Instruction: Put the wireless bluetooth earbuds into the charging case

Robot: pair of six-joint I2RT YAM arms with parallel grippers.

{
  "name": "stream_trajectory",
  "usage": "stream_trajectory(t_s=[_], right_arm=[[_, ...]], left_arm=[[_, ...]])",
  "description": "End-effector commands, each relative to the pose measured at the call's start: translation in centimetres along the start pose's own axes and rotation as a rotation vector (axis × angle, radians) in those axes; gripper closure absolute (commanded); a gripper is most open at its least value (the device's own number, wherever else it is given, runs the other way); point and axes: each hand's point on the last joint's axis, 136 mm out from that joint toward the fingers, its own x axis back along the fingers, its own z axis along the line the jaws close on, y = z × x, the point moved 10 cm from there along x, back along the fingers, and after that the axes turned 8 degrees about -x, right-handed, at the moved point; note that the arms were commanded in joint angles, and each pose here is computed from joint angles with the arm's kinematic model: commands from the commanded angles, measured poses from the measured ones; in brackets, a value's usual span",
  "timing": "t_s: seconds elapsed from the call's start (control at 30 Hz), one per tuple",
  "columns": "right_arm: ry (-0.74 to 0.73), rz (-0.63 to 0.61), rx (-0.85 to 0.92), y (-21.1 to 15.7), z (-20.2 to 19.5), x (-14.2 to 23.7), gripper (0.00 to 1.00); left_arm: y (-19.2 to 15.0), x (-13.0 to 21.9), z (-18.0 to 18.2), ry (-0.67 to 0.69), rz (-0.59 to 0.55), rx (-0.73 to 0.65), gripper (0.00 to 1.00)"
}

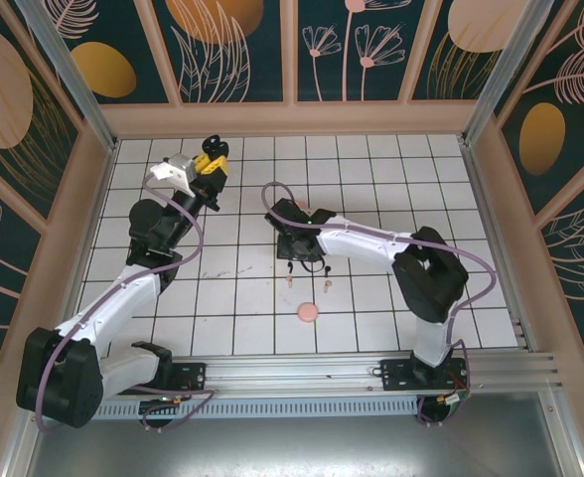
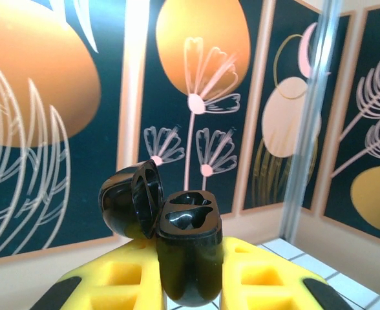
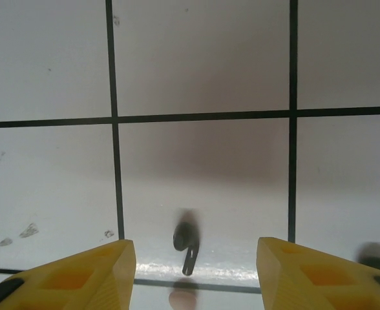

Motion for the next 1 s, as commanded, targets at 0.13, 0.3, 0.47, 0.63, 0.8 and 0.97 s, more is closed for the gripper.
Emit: stream_trajectory(t_s=[0.13,0.3,0.47,0.63,0.8,0.97], right_arm=[[-0.121,0.01,0.027,-0.6,0.8,-2.0,0.51],[-0.156,0.021,0.039,-1.3,1.2,-3.0,0.53],[-0.18,0.024,0.042,-1.6,1.3,-3.6,0.57],[-0.184,0.033,0.05,-2.0,1.5,-4.0,0.63],[-0.189,0.035,0.057,-2.1,1.4,-4.4,0.68],[-0.176,0.041,0.072,-2.2,1.7,-4.8,0.74]], left_arm=[[1.3,0.5,0.4,0.054,-0.066,-0.018,1.0],[1.2,0.4,0.3,0.046,-0.069,0.002,1.0],[1.2,0.4,0.2,0.033,-0.068,0.003,1.0],[1.1,0.5,0.2,0.025,-0.067,0.005,1.0],[1.0,0.5,0.1,0.021,-0.063,0.014,1.0],[0.9,0.5,0.1,0.017,-0.062,0.019,1.0]])
